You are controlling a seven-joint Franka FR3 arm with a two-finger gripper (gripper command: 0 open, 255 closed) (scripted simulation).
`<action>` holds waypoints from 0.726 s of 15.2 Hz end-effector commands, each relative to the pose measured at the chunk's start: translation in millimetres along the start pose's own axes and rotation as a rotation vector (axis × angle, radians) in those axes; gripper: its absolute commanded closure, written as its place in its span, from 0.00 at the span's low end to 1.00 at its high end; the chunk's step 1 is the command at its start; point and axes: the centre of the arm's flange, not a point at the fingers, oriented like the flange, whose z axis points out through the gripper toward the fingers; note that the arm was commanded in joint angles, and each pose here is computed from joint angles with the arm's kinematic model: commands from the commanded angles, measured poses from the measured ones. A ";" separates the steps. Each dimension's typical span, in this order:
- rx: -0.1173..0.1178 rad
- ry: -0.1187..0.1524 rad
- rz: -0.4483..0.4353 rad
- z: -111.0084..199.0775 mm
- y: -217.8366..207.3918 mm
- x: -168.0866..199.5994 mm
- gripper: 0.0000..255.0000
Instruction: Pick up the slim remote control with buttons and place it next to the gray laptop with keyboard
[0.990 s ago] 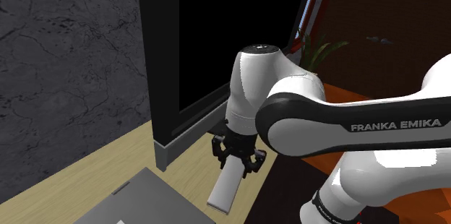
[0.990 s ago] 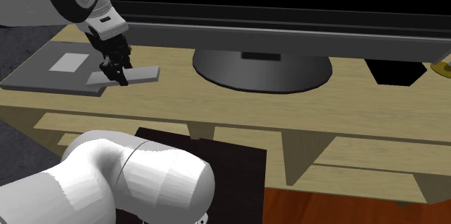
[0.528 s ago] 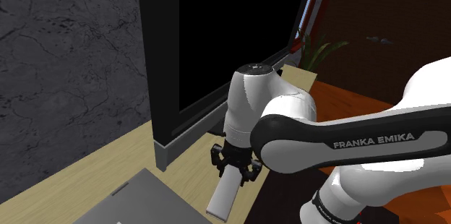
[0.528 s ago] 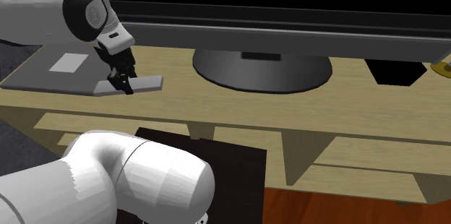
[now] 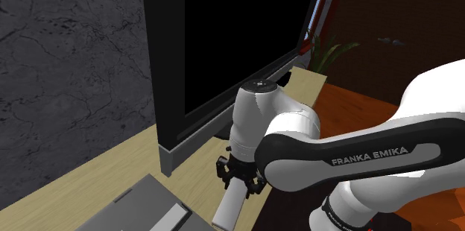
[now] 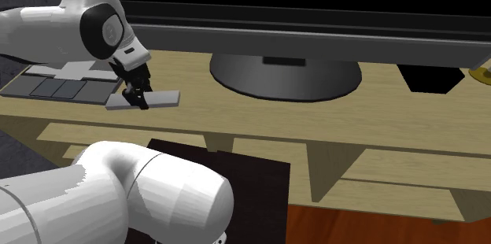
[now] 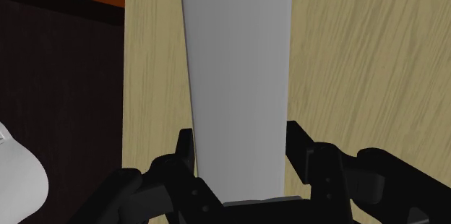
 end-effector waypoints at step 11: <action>0.001 0.000 0.000 0.3 -0.1 0.0 0.00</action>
